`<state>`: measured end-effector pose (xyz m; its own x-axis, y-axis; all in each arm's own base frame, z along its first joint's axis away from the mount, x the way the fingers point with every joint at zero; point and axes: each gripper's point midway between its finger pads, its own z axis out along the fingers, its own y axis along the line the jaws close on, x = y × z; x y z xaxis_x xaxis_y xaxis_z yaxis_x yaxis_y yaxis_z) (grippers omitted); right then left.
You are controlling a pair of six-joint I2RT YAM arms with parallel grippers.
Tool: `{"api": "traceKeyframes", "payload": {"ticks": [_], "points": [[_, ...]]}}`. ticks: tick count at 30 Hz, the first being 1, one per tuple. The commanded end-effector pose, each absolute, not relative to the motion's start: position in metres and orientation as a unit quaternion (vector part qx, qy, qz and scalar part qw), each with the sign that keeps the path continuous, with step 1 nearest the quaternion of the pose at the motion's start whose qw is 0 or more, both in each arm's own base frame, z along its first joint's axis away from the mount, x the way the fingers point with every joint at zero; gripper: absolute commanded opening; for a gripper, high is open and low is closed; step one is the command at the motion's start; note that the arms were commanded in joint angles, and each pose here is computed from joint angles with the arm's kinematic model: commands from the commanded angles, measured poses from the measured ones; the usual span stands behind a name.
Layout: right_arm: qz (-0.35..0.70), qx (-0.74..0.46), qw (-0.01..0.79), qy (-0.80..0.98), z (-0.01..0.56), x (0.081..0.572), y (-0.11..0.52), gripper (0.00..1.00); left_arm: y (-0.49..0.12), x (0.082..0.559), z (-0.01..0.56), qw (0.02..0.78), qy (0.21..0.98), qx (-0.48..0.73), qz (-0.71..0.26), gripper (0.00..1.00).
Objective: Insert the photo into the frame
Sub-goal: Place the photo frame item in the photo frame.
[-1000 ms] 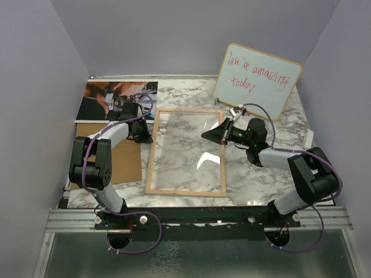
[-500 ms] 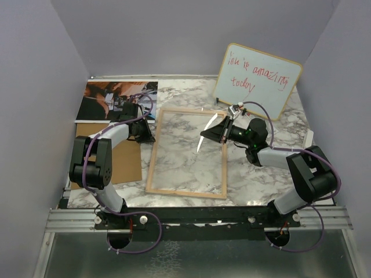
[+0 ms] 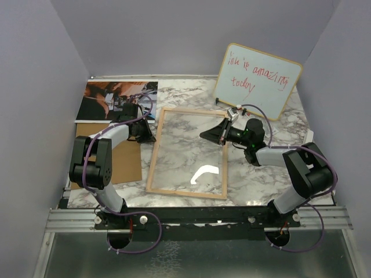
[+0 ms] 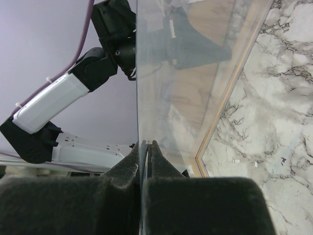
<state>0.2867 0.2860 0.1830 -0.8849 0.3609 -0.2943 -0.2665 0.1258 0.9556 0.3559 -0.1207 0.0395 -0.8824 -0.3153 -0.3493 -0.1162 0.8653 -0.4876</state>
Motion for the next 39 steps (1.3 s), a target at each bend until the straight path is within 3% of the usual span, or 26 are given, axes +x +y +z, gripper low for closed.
{"api": "traceKeyframes", "payload": {"ticks": [1,39], "points": [[0.672,0.017,0.256,0.694,0.197,0.289,0.29,0.01,-0.118,0.332,0.014,0.165,0.953,-0.124,-0.22,0.0],[0.677,0.0,0.252,0.691,0.188,0.288,0.297,0.01,-0.119,0.33,0.011,0.161,0.954,-0.125,-0.22,0.0]]}}
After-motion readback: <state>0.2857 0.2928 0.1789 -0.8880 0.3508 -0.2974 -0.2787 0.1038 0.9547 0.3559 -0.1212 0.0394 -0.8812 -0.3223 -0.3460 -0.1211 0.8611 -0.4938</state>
